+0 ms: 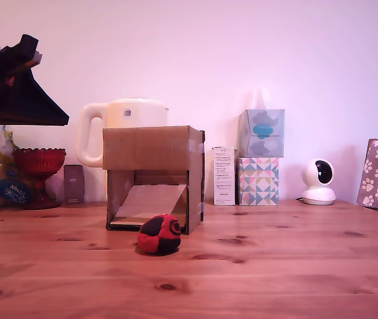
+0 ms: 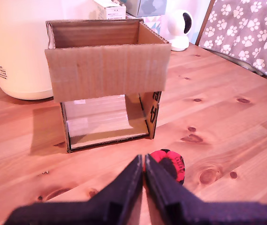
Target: Drop the footbag into the cardboard dice tower
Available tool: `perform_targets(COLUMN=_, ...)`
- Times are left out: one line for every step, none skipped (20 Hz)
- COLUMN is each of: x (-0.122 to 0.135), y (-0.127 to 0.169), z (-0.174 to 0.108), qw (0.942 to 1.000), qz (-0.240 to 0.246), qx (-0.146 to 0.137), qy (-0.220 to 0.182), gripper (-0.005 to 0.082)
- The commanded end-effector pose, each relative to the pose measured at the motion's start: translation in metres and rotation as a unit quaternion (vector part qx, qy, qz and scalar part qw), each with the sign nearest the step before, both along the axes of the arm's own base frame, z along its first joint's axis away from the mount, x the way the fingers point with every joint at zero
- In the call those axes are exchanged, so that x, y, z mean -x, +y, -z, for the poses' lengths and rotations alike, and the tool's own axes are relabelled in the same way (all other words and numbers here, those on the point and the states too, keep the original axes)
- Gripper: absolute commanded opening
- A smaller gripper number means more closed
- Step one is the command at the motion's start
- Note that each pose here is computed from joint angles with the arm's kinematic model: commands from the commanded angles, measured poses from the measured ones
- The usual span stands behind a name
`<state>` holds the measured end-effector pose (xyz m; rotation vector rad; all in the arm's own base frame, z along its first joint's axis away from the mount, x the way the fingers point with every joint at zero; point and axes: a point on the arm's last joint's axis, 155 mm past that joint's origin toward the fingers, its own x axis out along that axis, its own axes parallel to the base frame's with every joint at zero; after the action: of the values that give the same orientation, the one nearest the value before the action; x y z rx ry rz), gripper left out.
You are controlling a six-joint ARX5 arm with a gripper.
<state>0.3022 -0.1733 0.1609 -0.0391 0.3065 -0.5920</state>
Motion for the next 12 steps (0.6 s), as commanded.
perform_targets(x=0.002, y=0.000, z=0.004, qw=1.0000, qz=0.002, qx=0.000, qy=0.005, gripper=-0.0024)
perform_targets(x=0.002, y=0.000, z=0.004, qw=1.0000, qz=0.002, qx=0.000, qy=0.005, gripper=-0.0024)
perform_targets(x=0.002, y=0.000, z=0.004, qw=1.0000, qz=0.002, qx=0.000, qy=0.005, gripper=-0.0024)
perform_targets(x=0.002, y=0.000, z=0.004, qw=1.0000, qz=0.002, qx=0.000, qy=0.005, gripper=-0.0024)
perform_targets(x=0.002, y=0.000, z=0.004, qw=1.0000, qz=0.002, qx=0.000, qy=0.005, gripper=-0.0024)
perform_targets(x=0.002, y=0.000, z=0.004, qw=1.0000, qz=0.002, qx=0.000, qy=0.005, gripper=-0.0024)
perform_targets(x=0.002, y=-0.001, z=0.004, qw=1.0000, qz=0.003, qx=0.000, qy=0.005, gripper=-0.0024)
perform_targets(x=0.004, y=-0.003, z=0.004, qw=0.9999, qz=0.010, qx=0.002, qy=0.005, gripper=-0.0024)
perform_targets(x=0.006, y=-0.007, z=0.003, qw=0.9998, qz=0.020, qx=0.005, qy=0.005, gripper=-0.0024)
perform_targets(x=0.009, y=-0.011, z=0.002, qw=0.9995, qz=0.032, qx=0.008, qy=0.005, gripper=-0.0024)
perform_targets(x=0.012, y=-0.016, z=0.002, qw=0.9990, qz=0.043, qx=0.010, qy=0.006, gripper=-0.0024)
perform_targets(x=0.015, y=-0.020, z=0.002, qw=0.9986, qz=0.051, qx=0.010, qy=0.006, gripper=-0.0024)
